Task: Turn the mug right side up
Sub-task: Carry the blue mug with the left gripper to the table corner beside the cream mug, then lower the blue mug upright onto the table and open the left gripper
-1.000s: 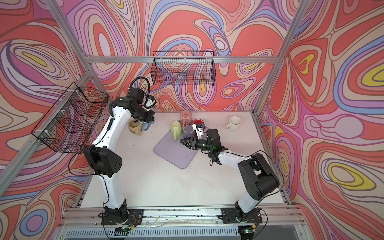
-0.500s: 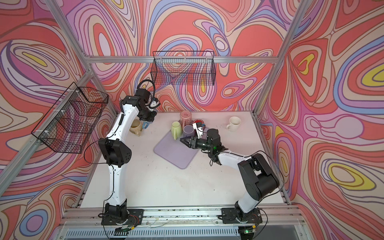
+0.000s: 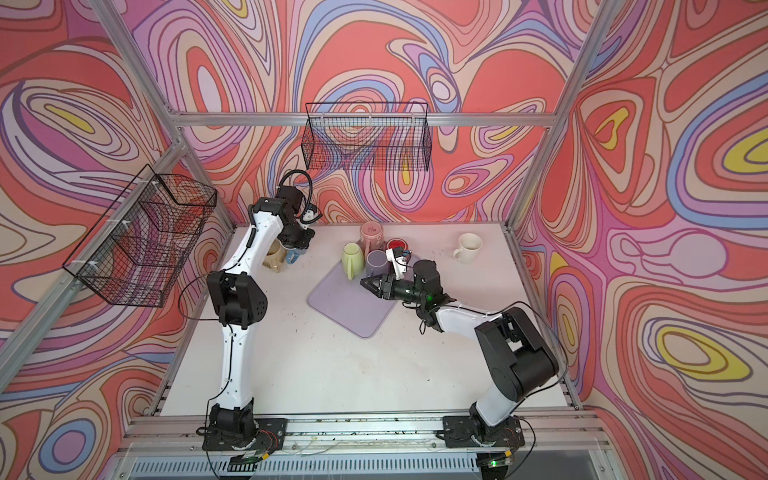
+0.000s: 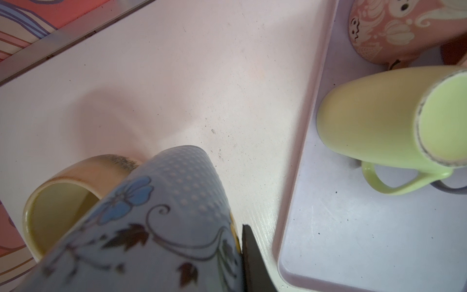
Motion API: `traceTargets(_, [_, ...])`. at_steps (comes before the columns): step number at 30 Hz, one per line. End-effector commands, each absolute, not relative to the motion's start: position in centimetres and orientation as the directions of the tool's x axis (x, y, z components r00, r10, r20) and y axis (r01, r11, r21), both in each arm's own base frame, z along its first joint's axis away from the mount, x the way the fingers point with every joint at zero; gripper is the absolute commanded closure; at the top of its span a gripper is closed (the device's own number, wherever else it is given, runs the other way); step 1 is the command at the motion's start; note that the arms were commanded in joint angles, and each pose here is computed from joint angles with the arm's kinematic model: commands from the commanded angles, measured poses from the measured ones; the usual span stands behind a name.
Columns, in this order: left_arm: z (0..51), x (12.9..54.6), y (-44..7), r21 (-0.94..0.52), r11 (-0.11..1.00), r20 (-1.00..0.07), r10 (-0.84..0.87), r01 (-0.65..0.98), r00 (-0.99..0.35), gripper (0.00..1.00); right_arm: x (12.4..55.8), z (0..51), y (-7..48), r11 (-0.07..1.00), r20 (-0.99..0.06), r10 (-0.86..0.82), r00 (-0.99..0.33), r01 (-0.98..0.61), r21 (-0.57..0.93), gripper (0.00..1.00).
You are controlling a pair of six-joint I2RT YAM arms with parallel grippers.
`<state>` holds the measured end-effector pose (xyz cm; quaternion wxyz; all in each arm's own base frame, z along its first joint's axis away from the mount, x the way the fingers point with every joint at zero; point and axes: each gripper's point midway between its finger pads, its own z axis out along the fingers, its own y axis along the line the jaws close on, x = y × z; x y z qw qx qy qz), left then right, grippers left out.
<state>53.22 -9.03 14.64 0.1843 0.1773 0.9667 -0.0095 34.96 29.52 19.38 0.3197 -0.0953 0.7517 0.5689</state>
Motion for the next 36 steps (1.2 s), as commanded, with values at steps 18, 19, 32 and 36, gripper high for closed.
traceTargets(18, [12.4,55.4,-7.2,0.105,0.938,-0.359,0.346,0.331,-0.867,1.0,34.9,18.2,29.9,0.327,-0.58,0.225,-0.783,-0.5,0.802,0.51])
traceTargets(19, [12.3,55.4,-7.2,0.102,0.938,-0.358,0.344,0.33,-0.868,1.0,34.9,18.1,29.9,0.327,-0.578,0.225,-0.785,-0.497,0.803,0.51])
traceTargets(32, [11.2,55.9,-7.5,0.065,0.947,-0.363,0.316,0.314,-0.876,1.0,34.5,17.4,30.0,0.318,-0.561,0.233,-0.795,-0.483,0.816,0.51])
traceTargets(36, [10.9,56.0,-7.5,0.056,0.95,-0.369,0.305,0.307,-0.878,1.0,34.6,17.3,30.0,0.318,-0.56,0.234,-0.795,-0.481,0.817,0.51])
